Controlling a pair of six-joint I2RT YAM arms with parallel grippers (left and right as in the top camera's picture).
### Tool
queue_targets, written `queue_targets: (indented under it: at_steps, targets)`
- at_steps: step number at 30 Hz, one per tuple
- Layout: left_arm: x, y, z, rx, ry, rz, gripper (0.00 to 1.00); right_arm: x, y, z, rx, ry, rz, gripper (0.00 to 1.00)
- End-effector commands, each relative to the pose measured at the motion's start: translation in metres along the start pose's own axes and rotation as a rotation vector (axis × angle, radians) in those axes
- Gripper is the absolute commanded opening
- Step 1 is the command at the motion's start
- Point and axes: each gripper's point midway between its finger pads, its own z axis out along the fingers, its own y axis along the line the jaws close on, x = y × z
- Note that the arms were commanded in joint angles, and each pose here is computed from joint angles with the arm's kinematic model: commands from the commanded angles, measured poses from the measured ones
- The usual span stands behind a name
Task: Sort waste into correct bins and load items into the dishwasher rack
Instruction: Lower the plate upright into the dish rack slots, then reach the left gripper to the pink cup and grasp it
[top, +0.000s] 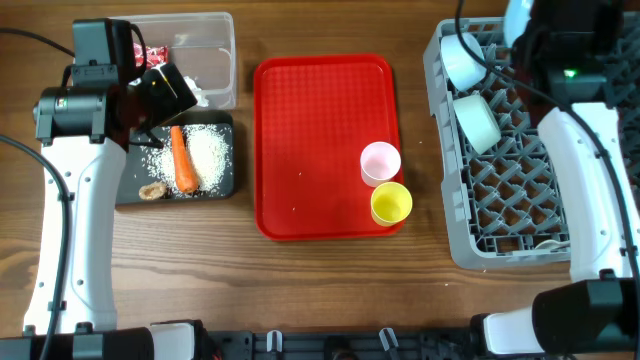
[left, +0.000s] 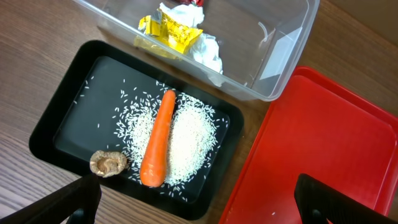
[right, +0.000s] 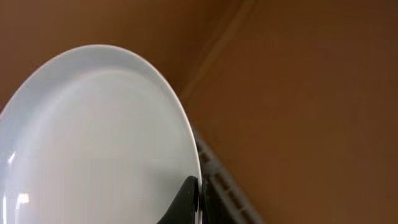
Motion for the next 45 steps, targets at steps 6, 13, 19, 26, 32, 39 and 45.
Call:
queue_targets:
  at_steps: [6, 13, 19, 26, 32, 39, 45]
  targets:
    - [-0.003, 0.002, -0.002, -0.006, -0.014, -0.005, 1.0, 0.01, 0.02, 0.024, -0.076, -0.003, -0.563, 0.04]
    - [-0.003, 0.002, -0.002, -0.006, -0.014, -0.005, 1.0, 0.028, 0.074, 0.045, -0.207, -0.022, -0.697, 0.04]
    - [-0.003, 0.002, -0.002, -0.006, -0.014, -0.005, 1.0, 0.051, 0.106, 0.066, -0.239, 0.018, -0.74, 0.04]
    - [-0.003, 0.002, -0.002, -0.006, -0.014, -0.005, 1.0, 0.049, 0.113, 0.073, -0.226, 0.0, -0.717, 0.1]
    - [-0.003, 0.002, -0.002, -0.006, -0.014, -0.005, 1.0, 0.04, 0.109, 0.074, -0.199, -0.007, -0.528, 1.0]
    - [-0.003, 0.002, -0.002, -0.006, -0.014, -0.005, 1.0, 0.01, 0.065, 0.051, -0.127, -0.027, -0.141, 1.0]
    - [-0.003, 0.002, -0.002, -0.006, -0.014, -0.005, 1.0, -0.032, 0.063, -0.052, -0.433, -0.156, 0.003, 1.0]
